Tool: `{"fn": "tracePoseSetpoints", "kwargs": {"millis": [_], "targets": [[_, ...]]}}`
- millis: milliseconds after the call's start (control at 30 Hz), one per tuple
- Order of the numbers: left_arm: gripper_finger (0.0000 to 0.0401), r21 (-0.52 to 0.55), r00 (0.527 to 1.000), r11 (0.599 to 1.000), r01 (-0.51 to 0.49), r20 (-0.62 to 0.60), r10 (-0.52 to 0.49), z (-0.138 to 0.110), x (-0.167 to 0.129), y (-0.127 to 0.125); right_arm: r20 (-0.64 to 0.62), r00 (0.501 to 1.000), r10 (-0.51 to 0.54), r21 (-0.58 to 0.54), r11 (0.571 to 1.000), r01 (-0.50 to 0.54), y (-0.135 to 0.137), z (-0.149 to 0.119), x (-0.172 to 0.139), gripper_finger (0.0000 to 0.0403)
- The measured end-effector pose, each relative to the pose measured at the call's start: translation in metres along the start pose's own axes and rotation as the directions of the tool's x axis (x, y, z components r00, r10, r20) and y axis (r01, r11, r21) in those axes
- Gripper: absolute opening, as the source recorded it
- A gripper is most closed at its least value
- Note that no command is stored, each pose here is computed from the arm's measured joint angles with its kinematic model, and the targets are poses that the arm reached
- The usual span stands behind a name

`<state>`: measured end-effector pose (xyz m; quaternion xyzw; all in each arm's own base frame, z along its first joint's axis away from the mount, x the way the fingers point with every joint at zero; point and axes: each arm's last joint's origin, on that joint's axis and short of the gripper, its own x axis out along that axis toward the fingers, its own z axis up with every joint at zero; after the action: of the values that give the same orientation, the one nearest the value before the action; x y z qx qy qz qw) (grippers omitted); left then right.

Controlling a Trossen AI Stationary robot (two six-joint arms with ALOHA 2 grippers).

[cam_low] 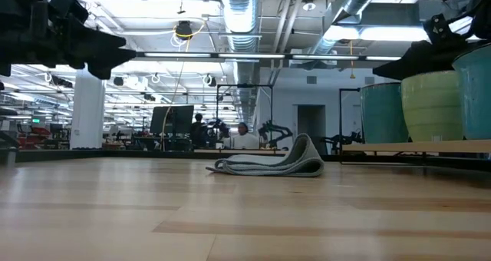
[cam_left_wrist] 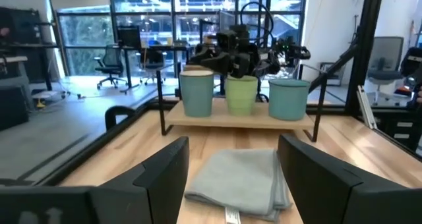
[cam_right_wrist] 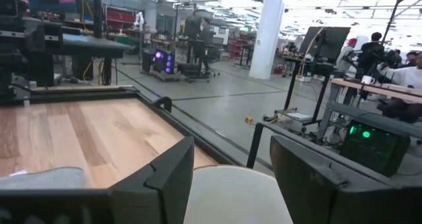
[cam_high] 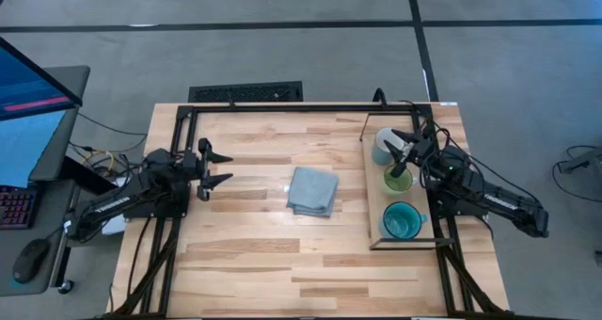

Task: Stack small to large cups/mugs on shelf
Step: Return to Home Position

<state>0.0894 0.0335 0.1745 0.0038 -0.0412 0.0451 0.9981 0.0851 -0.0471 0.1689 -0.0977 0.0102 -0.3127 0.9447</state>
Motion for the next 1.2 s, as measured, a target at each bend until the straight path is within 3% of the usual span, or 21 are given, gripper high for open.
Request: {"fn": "tracePoseSetpoints", "kwargs": {"millis": [800,1200], "targets": [[0.0224,-0.021,1.000,1.000,-0.002,-0.006,0.002,-0.0006,0.0001,0.0001,-0.001,1.000,0.000,-0.001,1.000,0.000,0.0000,-0.0002,0.0002,0.0221],[0.0224,-0.088,1.000,0.996,-0.002,-0.007,0.002,-0.0007,0.0001,0.0001,-0.001,1.000,0.000,-0.001,1.000,0.000,0.0000,-0.0002,0.0002,0.0221]]}}
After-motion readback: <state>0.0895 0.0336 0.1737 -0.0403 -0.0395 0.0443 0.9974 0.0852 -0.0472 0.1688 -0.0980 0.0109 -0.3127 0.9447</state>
